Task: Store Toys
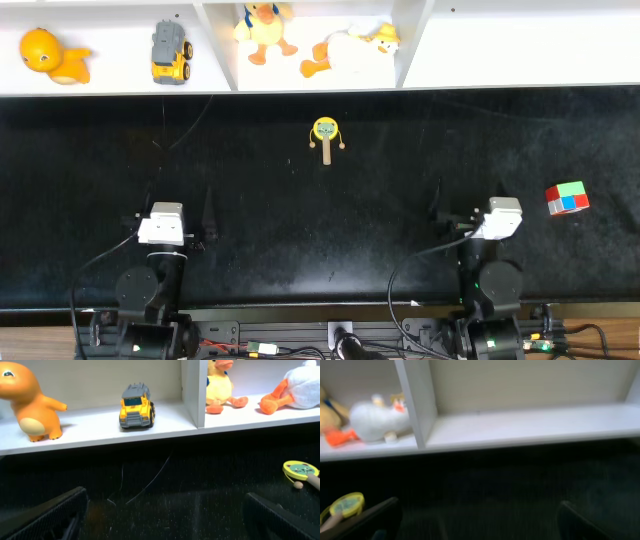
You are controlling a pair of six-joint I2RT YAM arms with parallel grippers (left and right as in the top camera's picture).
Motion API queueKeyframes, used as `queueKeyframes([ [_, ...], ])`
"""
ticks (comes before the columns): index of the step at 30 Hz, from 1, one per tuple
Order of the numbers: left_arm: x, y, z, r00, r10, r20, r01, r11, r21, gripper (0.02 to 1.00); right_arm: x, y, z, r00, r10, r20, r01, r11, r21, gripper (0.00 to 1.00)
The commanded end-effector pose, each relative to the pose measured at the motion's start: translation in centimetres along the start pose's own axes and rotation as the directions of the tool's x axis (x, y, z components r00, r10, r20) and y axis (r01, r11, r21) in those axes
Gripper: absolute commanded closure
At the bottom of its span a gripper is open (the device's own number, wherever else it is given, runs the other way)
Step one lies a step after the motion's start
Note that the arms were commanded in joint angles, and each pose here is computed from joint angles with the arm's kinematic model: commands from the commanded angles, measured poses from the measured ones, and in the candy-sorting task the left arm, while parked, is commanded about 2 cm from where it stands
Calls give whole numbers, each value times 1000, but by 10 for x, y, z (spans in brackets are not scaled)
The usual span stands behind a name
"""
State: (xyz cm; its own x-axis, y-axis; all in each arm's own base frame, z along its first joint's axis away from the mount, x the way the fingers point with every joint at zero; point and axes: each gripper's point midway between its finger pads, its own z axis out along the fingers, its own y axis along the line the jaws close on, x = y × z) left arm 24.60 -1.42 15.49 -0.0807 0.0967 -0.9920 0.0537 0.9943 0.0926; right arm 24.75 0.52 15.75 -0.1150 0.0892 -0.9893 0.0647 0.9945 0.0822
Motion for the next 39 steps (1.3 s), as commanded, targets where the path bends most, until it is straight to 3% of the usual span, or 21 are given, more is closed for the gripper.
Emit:
queueKeyframes([
  [1,-1,-2,-1,1000,26,8,-26,1000,10,20,-21,1,-2,992,51,-112,-35,989,147,5],
  [5,-1,-2,-1,1000,26,8,-26,1000,10,20,-14,39,-2,945,56,-321,-6,988,153,7],
  [8,-1,-2,-1,1000,26,8,-26,1000,10,20,-2,72,-5,884,13,-467,51,991,124,5],
  [13,-1,-2,-1,1000,26,8,-26,1000,10,20,20,116,0,800,-13,-599,103,988,115,5],
  [27,-1,-2,-1,1000,26,8,-26,1000,10,20,71,215,66,719,-28,-694,90,995,53,5],
  [35,-1,-2,-1,1000,26,8,-26,1000,10,20,111,239,79,617,-50,-786,90,996,7,5],
  [39,-1,-2,-1,1000,26,8,-26,1000,10,20,117,246,87,602,-48,-797,85,996,5,5],
])
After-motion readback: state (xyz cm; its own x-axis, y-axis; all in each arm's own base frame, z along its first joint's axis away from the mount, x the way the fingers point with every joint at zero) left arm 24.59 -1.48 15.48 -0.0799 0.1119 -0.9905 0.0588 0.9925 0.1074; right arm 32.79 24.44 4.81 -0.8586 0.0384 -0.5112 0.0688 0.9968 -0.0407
